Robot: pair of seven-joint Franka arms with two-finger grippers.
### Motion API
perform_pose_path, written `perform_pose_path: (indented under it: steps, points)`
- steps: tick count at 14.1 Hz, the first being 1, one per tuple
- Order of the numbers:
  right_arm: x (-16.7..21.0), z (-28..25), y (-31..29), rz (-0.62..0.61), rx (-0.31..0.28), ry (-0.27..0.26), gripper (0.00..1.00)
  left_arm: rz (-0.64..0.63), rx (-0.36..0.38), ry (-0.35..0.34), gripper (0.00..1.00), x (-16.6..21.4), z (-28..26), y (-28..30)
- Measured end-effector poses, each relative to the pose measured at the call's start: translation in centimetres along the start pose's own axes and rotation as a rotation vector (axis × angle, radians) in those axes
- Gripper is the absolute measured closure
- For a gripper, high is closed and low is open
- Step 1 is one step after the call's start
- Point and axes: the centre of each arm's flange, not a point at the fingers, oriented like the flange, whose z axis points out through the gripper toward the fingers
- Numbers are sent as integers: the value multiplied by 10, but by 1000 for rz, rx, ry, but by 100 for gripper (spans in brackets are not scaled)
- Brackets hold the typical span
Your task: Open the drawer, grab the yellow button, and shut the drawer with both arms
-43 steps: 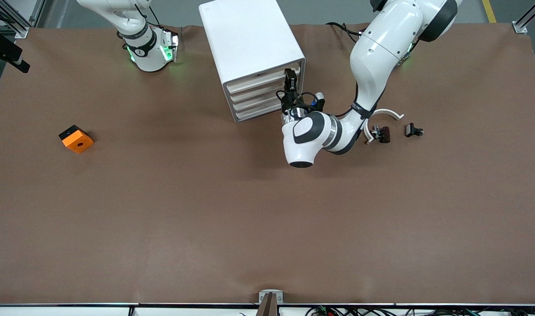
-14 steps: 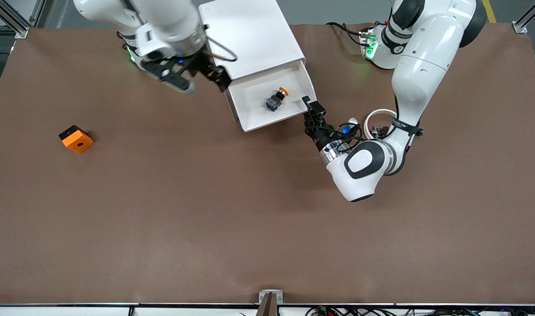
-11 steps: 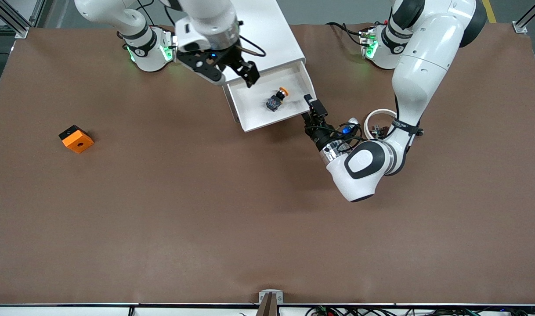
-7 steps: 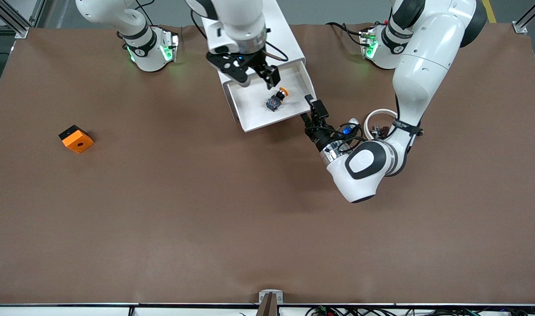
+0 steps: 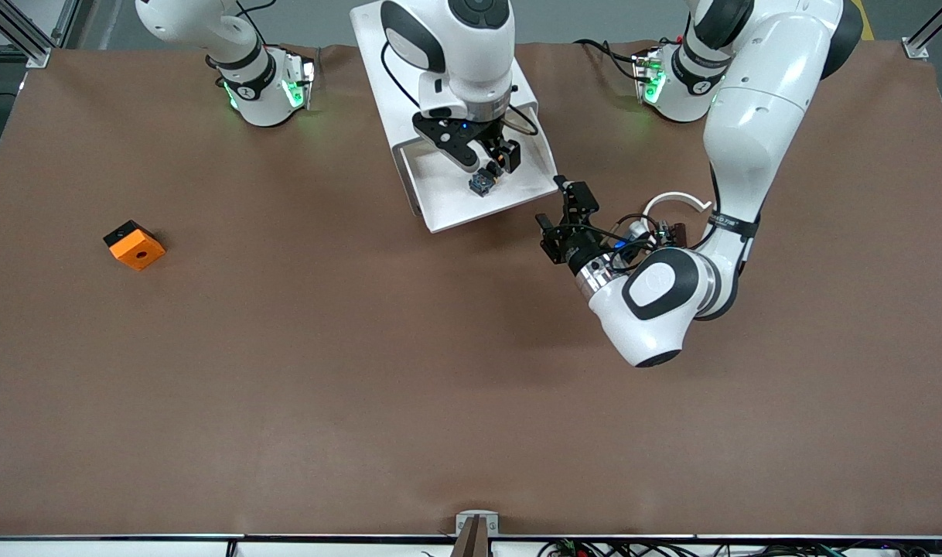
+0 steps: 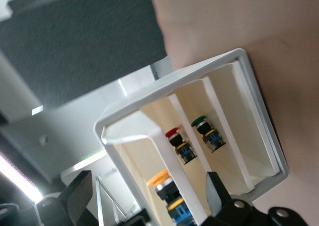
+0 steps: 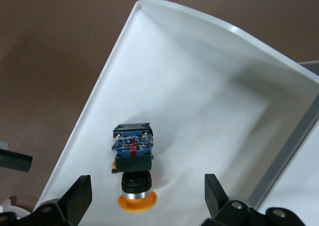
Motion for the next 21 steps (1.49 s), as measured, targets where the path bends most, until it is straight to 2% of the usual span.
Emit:
perform_pose_path:
  steps: [3, 6, 11, 14, 15, 16, 17, 19, 20, 21]
  points:
    - [4, 6, -4, -1, 13, 19, 0, 217, -74, 83, 0, 5, -16, -7]
    - [7, 13, -8, 0, 17, 30, 0, 420, -221, 197, 0, -3, -42, -24]
    - [7, 28, -11, -5, 25, 41, 0, 610, -463, 392, 0, -23, -80, -48]
    - [7, 37, -13, -10, 21, 50, 0, 698, -545, 517, 0, -32, -94, -61]
    - [6, 39, -13, -12, 19, 51, 5, 721, -562, 554, 0, -35, -98, -66]
    - [6, 39, -13, -13, 19, 51, 5, 738, -578, 584, 0, -38, -101, -71]
    - [6, 39, -14, -13, 19, 51, 12, 752, -590, 606, 0, -41, -103, -74]
    - [6, 39, -14, -14, 19, 51, 32, 784, -623, 640, 0, -46, -107, -76]
    - [6, 39, -14, -14, 19, 51, 45, 792, -645, 661, 0, -48, -109, -77]
    - [5, 39, -14, -14, 19, 51, 56, 795, -652, 703, 0, -49, -111, -76]
